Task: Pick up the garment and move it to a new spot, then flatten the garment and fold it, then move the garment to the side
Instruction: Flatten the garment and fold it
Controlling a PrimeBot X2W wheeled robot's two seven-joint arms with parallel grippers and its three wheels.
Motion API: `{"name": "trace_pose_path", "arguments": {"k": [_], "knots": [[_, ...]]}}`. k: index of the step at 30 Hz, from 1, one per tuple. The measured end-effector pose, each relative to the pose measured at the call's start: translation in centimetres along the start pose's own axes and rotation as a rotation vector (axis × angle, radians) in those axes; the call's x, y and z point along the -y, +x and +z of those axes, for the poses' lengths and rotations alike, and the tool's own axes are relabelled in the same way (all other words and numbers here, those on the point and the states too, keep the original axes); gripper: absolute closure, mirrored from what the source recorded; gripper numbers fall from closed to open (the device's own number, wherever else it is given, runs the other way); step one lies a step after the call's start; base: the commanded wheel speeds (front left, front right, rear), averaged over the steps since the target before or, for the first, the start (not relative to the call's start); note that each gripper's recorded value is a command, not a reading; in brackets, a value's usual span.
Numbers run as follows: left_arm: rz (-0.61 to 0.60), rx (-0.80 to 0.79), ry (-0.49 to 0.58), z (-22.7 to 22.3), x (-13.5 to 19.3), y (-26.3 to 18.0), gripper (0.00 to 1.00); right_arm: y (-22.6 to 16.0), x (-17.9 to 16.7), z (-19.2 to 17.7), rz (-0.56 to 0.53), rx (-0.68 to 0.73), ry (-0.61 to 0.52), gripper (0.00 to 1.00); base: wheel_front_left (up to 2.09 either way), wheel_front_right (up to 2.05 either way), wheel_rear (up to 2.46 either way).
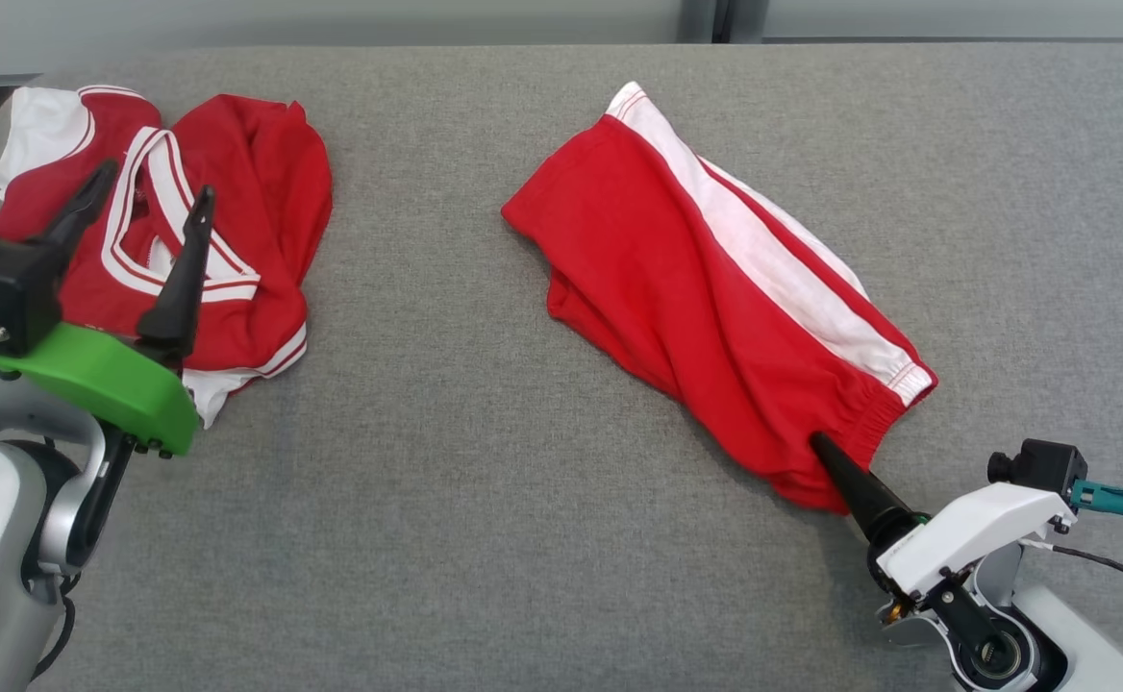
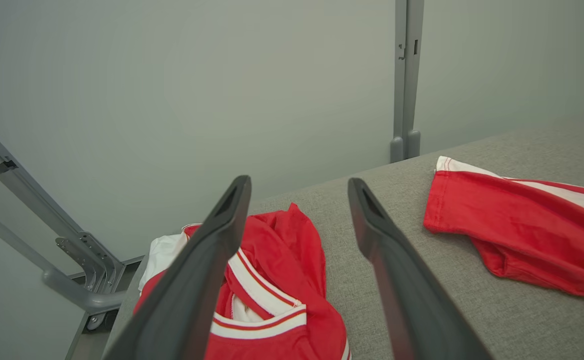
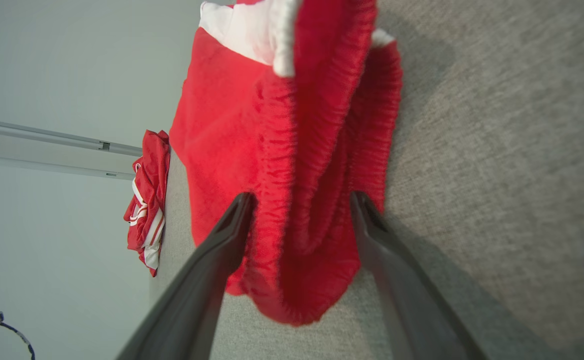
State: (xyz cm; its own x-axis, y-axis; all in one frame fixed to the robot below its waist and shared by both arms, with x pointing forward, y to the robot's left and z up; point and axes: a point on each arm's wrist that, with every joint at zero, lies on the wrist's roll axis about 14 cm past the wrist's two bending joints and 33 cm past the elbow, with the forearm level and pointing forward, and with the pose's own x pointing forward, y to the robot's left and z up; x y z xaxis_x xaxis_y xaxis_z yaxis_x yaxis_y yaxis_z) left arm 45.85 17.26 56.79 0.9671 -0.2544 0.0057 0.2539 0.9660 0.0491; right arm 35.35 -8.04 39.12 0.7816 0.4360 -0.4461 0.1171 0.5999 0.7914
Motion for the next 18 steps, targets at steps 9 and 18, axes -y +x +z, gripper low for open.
{"name": "trace_pose_path", "arguments": {"k": [9,18], "knots": [[0.077,0.013,-0.068,-0.3,-1.0,-2.3,0.00,-0.3,0.2,-0.1,-0.018,0.008,0.049,1.00,0.00,0.00,0.00],[0.094,0.033,-0.113,-0.2,-0.3,-3.8,0.00,-1.9,2.4,1.9,-0.070,-0.021,-0.016,1.00,0.00,0.00,0.00]]}}
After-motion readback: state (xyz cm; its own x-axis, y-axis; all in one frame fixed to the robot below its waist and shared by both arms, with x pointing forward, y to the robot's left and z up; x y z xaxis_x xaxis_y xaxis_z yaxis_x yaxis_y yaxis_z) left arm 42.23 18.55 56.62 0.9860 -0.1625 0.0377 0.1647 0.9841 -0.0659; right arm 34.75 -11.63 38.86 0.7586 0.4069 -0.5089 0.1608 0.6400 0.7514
